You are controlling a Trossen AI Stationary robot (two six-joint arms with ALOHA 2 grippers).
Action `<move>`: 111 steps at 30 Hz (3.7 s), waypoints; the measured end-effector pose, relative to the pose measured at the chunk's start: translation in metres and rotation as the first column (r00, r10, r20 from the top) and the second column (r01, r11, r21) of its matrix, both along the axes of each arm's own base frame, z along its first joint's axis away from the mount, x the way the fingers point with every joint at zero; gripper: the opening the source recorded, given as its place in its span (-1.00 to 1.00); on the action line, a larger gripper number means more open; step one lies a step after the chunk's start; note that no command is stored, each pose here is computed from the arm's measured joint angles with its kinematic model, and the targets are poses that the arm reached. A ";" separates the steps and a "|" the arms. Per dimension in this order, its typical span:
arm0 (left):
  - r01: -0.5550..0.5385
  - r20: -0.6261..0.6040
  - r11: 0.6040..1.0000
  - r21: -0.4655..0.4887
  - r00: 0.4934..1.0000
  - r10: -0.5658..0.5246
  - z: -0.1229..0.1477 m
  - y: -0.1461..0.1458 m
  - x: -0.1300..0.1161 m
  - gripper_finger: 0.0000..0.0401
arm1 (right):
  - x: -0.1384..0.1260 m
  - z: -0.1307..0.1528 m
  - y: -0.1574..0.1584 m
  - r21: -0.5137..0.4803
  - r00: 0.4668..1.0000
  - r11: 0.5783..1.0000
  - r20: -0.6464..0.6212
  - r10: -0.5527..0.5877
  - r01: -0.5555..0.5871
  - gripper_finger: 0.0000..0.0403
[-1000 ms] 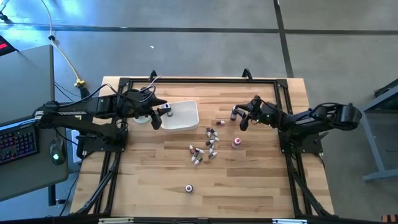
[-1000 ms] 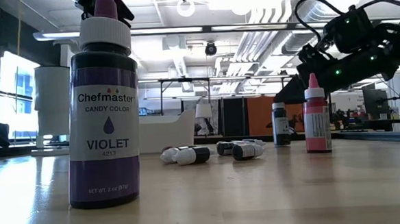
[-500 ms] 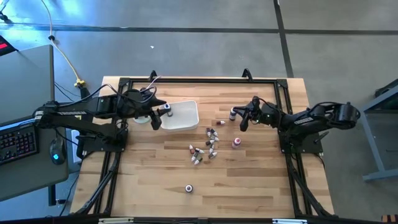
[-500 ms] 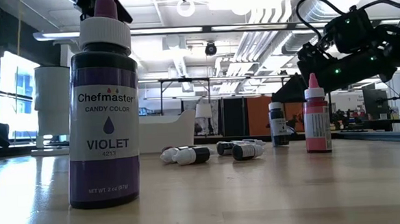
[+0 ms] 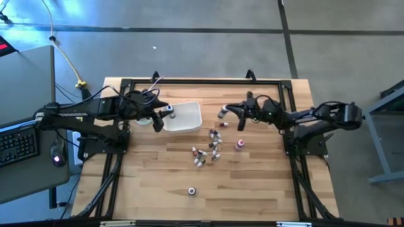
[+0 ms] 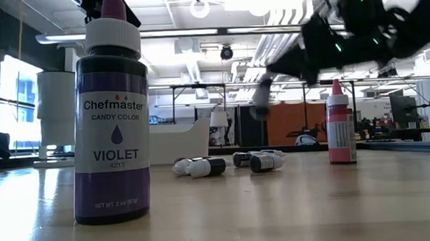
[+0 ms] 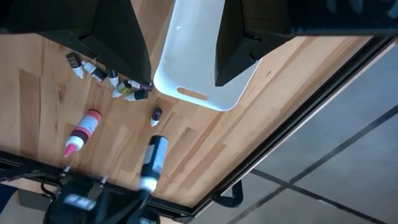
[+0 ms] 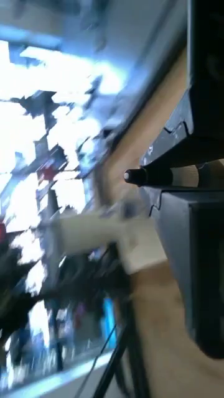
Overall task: Pick & Place food coloring
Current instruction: Put the large black food coloring bottle into the white bin, then put the large pink food coloring bottle into the white bin
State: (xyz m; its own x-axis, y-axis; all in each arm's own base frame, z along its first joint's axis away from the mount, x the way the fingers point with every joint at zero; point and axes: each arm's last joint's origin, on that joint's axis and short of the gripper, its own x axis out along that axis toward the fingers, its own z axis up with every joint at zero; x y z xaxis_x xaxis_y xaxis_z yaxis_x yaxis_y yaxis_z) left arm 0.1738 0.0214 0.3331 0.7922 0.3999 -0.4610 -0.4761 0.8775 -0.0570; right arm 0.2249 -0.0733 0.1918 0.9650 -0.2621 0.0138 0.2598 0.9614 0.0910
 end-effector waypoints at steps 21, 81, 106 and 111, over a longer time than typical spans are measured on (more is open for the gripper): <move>0.014 0.047 1.000 0.021 0.999 -0.015 0.009 -0.001 -0.016 -0.12 | 0.224 -0.008 -0.020 0.006 0.963 0.997 -0.259 -0.069 0.073 -0.84; 0.045 -0.015 0.998 -0.042 0.999 -0.046 0.002 -0.003 -0.017 -0.12 | 0.030 0.122 0.182 0.059 0.480 0.978 -0.876 -0.046 0.201 -0.28; 0.035 -0.006 0.998 -0.059 0.999 -0.035 0.002 -0.003 -0.017 -0.12 | 0.034 0.020 0.129 0.025 0.378 0.944 -0.919 -0.107 0.328 -0.34; 0.034 -0.006 0.998 -0.059 0.999 -0.035 0.002 -0.003 -0.017 -0.12 | 0.040 0.021 0.123 0.061 0.402 0.950 -0.913 -0.071 0.306 -0.48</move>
State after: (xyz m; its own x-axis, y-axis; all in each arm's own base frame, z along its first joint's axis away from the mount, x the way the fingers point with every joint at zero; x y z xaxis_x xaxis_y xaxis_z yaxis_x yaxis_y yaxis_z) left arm 0.1563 0.0186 0.3350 0.8016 0.3445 -0.4886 -0.4463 0.8886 -0.1057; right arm 0.2647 0.0501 0.2126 0.3197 -0.3220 -0.8911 0.4772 0.8672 -0.1422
